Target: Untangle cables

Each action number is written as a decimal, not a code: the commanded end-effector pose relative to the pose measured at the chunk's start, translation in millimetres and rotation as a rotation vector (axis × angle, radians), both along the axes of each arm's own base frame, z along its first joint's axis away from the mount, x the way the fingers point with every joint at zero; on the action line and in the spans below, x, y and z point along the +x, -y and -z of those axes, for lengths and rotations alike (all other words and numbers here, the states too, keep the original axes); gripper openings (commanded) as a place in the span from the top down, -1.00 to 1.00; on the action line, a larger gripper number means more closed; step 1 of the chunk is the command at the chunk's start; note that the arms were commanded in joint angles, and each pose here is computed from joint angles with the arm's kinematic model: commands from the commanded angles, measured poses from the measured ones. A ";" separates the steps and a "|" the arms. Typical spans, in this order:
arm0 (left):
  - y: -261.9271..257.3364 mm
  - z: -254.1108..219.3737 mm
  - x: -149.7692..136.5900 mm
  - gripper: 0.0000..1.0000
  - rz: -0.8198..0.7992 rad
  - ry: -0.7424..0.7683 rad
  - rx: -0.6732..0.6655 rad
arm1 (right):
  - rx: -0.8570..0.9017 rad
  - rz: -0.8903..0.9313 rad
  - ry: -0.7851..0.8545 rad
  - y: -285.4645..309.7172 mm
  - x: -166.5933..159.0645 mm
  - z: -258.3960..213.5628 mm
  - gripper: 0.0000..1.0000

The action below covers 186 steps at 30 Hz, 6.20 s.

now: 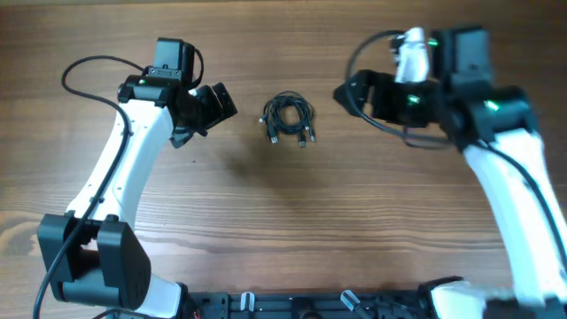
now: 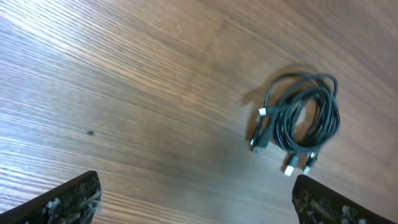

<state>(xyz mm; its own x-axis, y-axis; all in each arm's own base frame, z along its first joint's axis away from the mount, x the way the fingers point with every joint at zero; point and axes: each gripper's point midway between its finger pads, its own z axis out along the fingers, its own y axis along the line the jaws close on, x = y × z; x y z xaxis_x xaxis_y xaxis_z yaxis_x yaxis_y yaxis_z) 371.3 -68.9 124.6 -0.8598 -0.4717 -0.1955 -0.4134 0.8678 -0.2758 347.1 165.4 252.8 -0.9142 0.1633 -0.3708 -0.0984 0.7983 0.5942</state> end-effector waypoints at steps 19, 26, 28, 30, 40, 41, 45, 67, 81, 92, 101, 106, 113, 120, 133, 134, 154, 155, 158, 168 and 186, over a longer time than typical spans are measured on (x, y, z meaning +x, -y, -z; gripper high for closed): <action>-8.8 2.0 6.5 -1.00 -0.048 0.013 0.023 | -0.202 0.263 -0.342 -89.5 59.3 227.9 0.00; -8.8 2.0 6.7 -1.00 -0.048 0.013 0.023 | -0.275 0.405 -0.286 -76.0 69.2 230.9 0.06; -8.8 1.9 6.8 -1.00 -0.048 0.014 0.023 | -0.267 0.406 -0.277 -77.4 71.6 229.7 0.07; -8.7 1.6 7.6 -1.00 -0.048 0.017 0.022 | -0.260 0.407 -0.270 -78.3 73.6 228.8 0.15; -8.5 1.4 8.2 -1.00 -0.048 0.020 0.021 | -0.265 0.395 -0.315 -81.3 67.3 254.8 0.22; -8.6 1.4 8.3 -1.00 -0.048 0.020 0.022 | -0.270 0.391 -0.330 -81.6 65.5 262.9 0.22; -8.6 1.4 8.3 -1.00 -0.048 0.020 0.022 | -0.284 0.381 -0.337 -80.9 64.5 272.3 0.42; -8.4 1.0 9.3 -1.00 -0.048 0.025 0.020 | -0.154 0.300 -0.396 -116.4 66.7 212.8 0.27; -8.4 1.0 9.4 -1.00 -0.048 0.025 0.021 | -0.266 0.582 -0.404 -100.5 58.6 252.2 0.10; -8.4 1.0 9.2 -1.00 -0.048 0.024 0.021 | -0.326 0.473 -0.310 -92.2 75.4 261.3 0.87; 62.2 -21.5 -2.9 -1.00 0.295 0.061 -0.329 | -0.077 -0.008 -0.070 -129.0 68.7 112.8 0.91; 92.7 -43.1 -16.0 -0.68 0.367 0.049 -0.549 | 0.085 -0.211 0.023 -145.1 30.3 33.7 0.91; 97.8 -46.9 -22.5 0.53 0.372 0.025 -0.596 | 0.223 -0.327 -0.006 -159.0 5.0 6.1 0.92; 39.2 -5.0 -16.9 0.92 0.091 -0.073 -0.242 | 0.167 -0.168 -0.025 -123.0 16.2 -1.0 0.92; 4.8 7.6 -23.0 0.92 -0.020 -0.115 -0.057 | -0.134 0.098 -0.151 -42.6 8.6 35.1 0.92; 6.5 7.1 -22.1 0.91 -0.017 -0.112 -0.066 | -0.061 -0.041 -0.125 -61.6 1.4 26.2 0.91; 38.4 -94.7 -13.4 0.92 0.193 0.169 -0.545 | -0.173 0.338 0.204 10.3 18.6 -68.3 0.92; 39.1 -130.1 -12.6 0.92 0.238 0.274 -0.627 | -0.213 0.405 0.254 27.4 17.3 -80.2 0.92; 29.2 -201.8 -13.6 0.92 0.265 0.478 -0.674 | -0.427 0.686 0.243 90.4 7.4 -73.5 0.92; -120.9 -216.2 -20.1 0.92 -0.348 0.528 -0.328 | -0.713 1.182 0.053 226.2 -35.4 -53.3 0.92; 3.8 -290.2 -15.6 0.92 0.240 0.707 -0.709 | -0.221 0.262 0.019 81.2 3.3 -27.9 0.00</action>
<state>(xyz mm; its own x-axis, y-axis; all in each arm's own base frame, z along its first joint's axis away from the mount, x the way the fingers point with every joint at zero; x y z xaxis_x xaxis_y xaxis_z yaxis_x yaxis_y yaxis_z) 374.9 -26.9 365.7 -0.6610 -0.6395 -0.3927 -0.0705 0.5740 -0.8158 353.3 47.3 289.5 -0.7421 0.4659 -0.4818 0.3355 0.8806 0.3347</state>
